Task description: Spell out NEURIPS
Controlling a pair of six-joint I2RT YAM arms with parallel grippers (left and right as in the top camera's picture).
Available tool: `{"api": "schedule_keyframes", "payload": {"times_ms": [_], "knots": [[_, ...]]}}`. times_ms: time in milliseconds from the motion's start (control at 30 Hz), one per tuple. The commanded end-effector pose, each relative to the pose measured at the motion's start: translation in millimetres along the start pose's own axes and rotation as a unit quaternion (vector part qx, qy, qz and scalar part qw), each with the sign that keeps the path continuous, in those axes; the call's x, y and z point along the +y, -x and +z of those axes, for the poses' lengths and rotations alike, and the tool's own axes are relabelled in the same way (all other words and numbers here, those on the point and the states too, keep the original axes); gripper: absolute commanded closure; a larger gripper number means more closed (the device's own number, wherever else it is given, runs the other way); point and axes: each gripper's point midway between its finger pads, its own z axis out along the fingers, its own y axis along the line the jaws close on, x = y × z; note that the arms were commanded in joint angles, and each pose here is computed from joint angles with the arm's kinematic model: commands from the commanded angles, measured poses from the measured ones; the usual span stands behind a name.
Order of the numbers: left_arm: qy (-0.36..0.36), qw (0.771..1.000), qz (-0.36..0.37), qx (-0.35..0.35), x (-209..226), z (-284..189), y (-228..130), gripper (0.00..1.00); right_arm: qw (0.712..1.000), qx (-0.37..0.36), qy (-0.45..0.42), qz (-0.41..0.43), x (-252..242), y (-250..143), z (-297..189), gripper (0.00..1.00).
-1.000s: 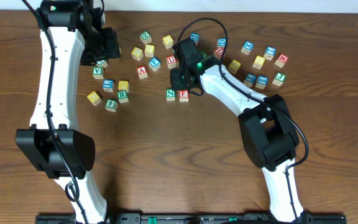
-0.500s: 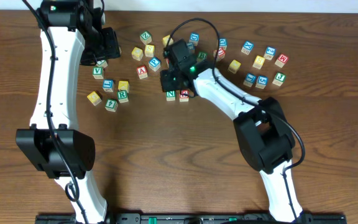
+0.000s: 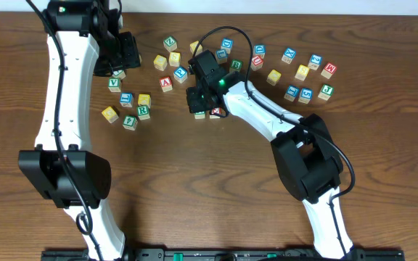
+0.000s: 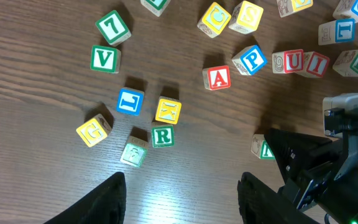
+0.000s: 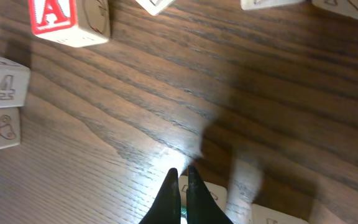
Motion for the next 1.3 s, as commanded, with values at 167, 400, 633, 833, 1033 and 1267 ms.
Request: {"api": "schedule_keyframes", "payload": {"times_ms": [167, 400, 633, 833, 1033, 1267], "knots": [[0.006, 1.0, 0.007, 0.007, 1.5, 5.8, -1.7, 0.43, 1.0, 0.006, -0.018, 0.004, -3.1, -4.2, 2.7, 0.99], [0.006, 1.0, 0.007, 0.007, 1.6, 5.8, -1.6, 0.43, 1.0, -0.014, -0.015, -0.014, -5.9, 9.0, -1.8, 0.99], [0.006, 1.0, 0.007, 0.005, 1.4, 5.8, -0.8, 0.43, 0.999, -0.03, -0.017, -0.005, -17.3, 26.7, -31.8, 0.99], [0.005, 1.0, 0.005, 0.006, 1.2, 6.1, -1.0, 0.43, 0.998, 0.003, -0.047, 0.037, -62.1, 19.6, -40.9, 0.99], [0.008, 1.0, -0.005, 0.018, 3.4, 18.5, -6.3, 0.43, 0.995, 0.033, -0.066, 0.064, -90.6, 8.4, -45.0, 0.98], [0.009, 0.999, -0.015, 0.03, 6.7, 42.0, -13.1, 0.45, 0.995, 0.053, -0.066, 0.055, -83.1, -11.1, -33.6, 0.99]]}}
